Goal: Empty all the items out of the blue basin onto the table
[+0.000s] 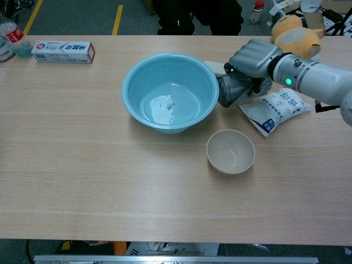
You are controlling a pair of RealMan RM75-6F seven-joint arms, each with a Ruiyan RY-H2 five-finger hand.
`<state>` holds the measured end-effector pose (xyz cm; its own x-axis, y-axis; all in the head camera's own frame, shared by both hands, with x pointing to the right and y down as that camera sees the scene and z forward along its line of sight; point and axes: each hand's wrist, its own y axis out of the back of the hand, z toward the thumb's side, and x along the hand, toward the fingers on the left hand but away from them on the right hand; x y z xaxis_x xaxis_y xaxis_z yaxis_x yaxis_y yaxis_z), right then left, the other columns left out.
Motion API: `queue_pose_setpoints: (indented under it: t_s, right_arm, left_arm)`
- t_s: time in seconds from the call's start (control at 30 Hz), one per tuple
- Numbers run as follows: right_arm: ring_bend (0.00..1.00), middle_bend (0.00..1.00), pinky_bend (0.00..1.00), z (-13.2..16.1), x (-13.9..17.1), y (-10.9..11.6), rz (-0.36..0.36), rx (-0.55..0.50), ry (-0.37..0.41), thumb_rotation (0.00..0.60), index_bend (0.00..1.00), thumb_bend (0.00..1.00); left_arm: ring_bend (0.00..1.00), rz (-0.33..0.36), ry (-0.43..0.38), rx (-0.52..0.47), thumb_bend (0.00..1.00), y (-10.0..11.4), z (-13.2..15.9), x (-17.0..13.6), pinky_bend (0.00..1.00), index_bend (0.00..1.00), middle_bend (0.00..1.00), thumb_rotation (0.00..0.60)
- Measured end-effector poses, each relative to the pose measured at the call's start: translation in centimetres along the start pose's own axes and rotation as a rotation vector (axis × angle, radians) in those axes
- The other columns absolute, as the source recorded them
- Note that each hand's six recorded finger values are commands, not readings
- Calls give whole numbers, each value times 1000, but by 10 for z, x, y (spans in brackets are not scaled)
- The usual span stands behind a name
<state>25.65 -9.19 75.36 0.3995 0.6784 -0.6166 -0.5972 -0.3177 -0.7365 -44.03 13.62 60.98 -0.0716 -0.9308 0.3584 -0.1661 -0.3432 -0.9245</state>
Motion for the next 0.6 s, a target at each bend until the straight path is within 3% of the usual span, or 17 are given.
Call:
queue_pose_setpoints:
  t_s: [0.23, 0.4, 0.6]
  right_arm:
    - [570, 610, 771, 20, -8, 8, -20, -1, 27, 600, 574, 378]
    - [434, 472, 664, 21, -10, 7, -8, 13, 19, 600, 371, 338]
    - [198, 229, 421, 18, -6, 0, 40, 30, -4, 600, 44, 271]
  left_arm:
    - [249, 0, 3, -4, 220, 0, -1, -1, 195, 293, 282, 600]
    - [249, 5, 1, -3, 219, 1, -2, -1, 196, 293, 282, 600]
    - [249, 3, -5, -5, 219, 0, -1, -1, 195, 293, 282, 600]
